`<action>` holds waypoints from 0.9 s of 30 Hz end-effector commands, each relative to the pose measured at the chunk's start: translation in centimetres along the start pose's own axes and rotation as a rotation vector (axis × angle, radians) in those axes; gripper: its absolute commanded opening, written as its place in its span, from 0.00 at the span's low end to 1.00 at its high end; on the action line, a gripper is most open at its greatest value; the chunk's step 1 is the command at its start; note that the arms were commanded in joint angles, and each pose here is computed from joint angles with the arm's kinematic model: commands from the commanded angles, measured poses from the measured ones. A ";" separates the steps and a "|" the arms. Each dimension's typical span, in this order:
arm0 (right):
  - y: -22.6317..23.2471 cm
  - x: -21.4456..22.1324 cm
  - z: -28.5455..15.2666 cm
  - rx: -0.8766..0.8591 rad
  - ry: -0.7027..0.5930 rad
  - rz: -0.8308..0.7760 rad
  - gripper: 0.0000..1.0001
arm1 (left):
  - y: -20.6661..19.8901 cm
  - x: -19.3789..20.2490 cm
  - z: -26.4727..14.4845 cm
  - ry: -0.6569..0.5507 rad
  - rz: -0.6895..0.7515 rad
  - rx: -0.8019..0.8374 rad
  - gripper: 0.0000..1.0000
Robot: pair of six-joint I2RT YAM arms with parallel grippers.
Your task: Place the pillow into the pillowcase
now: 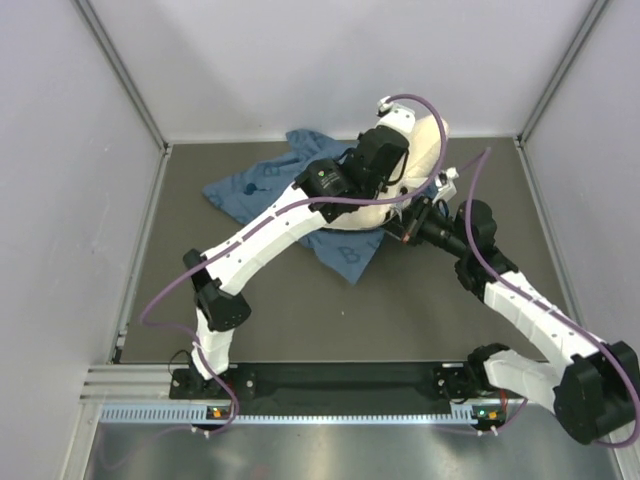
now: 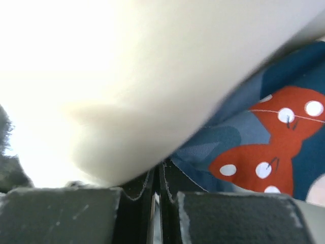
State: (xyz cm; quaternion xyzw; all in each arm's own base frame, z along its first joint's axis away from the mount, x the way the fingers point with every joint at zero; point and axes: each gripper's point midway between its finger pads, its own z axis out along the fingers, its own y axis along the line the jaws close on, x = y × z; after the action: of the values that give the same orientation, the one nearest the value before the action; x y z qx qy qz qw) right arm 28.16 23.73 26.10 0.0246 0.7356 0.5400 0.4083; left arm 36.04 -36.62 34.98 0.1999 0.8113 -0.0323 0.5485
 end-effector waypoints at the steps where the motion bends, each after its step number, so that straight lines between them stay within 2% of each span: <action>1: 2.1 2.8 -2.2 -0.075 0.101 -0.096 0.00 | -1.6 -4.3 -3.1 -0.106 -0.117 0.111 0.00; 3: -0.1 5.5 -3.1 -0.020 0.187 -0.037 0.00 | -1.2 -2.8 -2.7 -0.050 -0.097 0.072 0.00; 7: -1.3 7.8 -5.4 0.060 0.275 -0.034 0.00 | 0.1 -0.2 -1.2 0.040 -0.114 -0.014 0.00; 11: 2.1 5.6 -7.7 0.035 0.218 -0.186 0.00 | 0.0 1.3 0.0 0.082 -0.140 0.018 0.00; 12: 2.7 5.3 -8.0 0.021 0.204 -0.208 0.00 | -0.5 2.8 0.6 0.114 -0.121 0.026 0.00; 14: 4.0 4.7 -8.7 -0.021 0.166 -0.248 0.00 | -2.2 3.2 0.7 0.106 -0.136 0.088 0.00; 15: 5.2 4.3 -9.5 -0.055 0.125 -0.279 0.00 | -3.1 5.9 1.6 0.155 -0.106 0.097 0.00; 17: 6.8 3.3 -10.8 -0.090 0.044 -0.335 0.00 | -5.5 7.6 1.8 0.184 -0.106 0.159 0.00; 20: 6.9 0.7 -12.1 0.009 -0.076 -0.387 0.00 | -8.3 9.9 0.7 0.228 -0.054 0.194 0.00; 23: 3.8 1.1 -12.4 0.183 -0.017 -0.351 0.00 | -9.2 10.5 -0.8 0.235 -0.015 0.160 0.00; 27: 0.3 4.1 -12.1 0.253 0.092 -0.272 0.00 | -9.1 15.1 -1.9 0.387 0.069 0.116 0.00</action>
State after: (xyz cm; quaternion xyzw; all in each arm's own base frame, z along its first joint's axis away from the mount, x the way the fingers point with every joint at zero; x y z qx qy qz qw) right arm 17.35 16.36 22.14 -0.0378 0.8370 0.3739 0.3977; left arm 27.82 -44.17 27.37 0.2293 0.8481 -0.1431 0.4556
